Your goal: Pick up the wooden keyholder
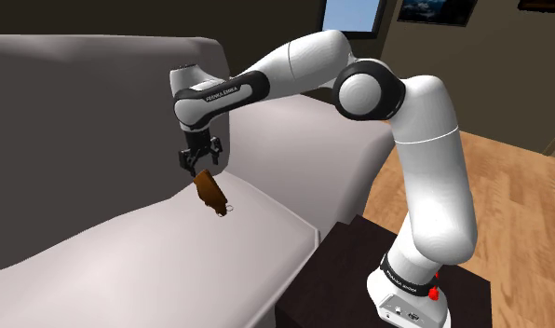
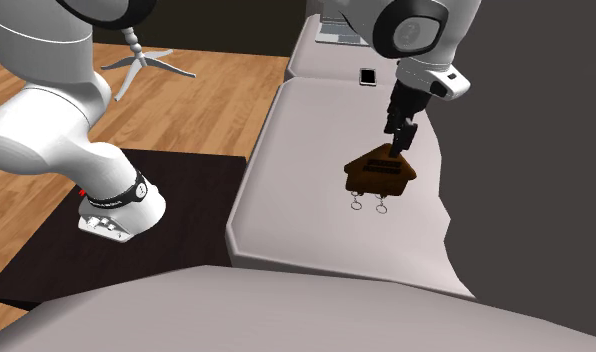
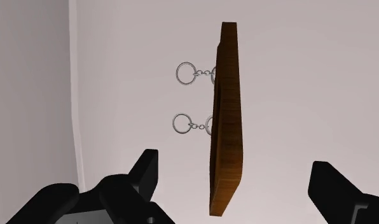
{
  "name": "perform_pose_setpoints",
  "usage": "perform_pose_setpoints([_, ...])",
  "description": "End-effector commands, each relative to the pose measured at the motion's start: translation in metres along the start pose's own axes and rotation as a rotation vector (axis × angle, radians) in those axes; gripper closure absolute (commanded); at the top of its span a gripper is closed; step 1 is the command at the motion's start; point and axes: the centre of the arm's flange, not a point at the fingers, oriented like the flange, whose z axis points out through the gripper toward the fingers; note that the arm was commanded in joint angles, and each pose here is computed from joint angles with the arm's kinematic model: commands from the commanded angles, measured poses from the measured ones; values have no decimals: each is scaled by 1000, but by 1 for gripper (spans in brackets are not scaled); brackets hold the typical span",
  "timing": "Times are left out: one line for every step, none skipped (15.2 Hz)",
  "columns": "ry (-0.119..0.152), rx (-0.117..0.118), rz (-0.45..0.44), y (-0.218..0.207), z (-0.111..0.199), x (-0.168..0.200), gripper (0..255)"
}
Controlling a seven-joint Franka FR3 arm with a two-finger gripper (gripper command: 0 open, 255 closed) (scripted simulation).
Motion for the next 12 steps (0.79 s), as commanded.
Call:
perform_pose_setpoints([0,0,0,0,2,0,255])
perform_pose_setpoints([0,0,0,1,2,0,255])
perform_pose_setpoints([0,0,0,1,2,1,255])
perform_pose_setpoints([0,0,0,1,2,1,255])
perform_pose_setpoints([0,0,0,1,2,1,255])
perform_pose_setpoints([0,0,0,1,2,1,255])
perform_pose_setpoints([0,0,0,1,2,1,255])
perform_pose_setpoints([0,0,0,1,2,1,255])
perform_pose_setpoints([0,0,0,1,2,1,255])
perform_pose_setpoints([1,0,0,0,2,0,255])
perform_pose_setpoints([1,0,0,1,-3,0,255])
perform_pose_setpoints([1,0,0,1,-8,0,255])
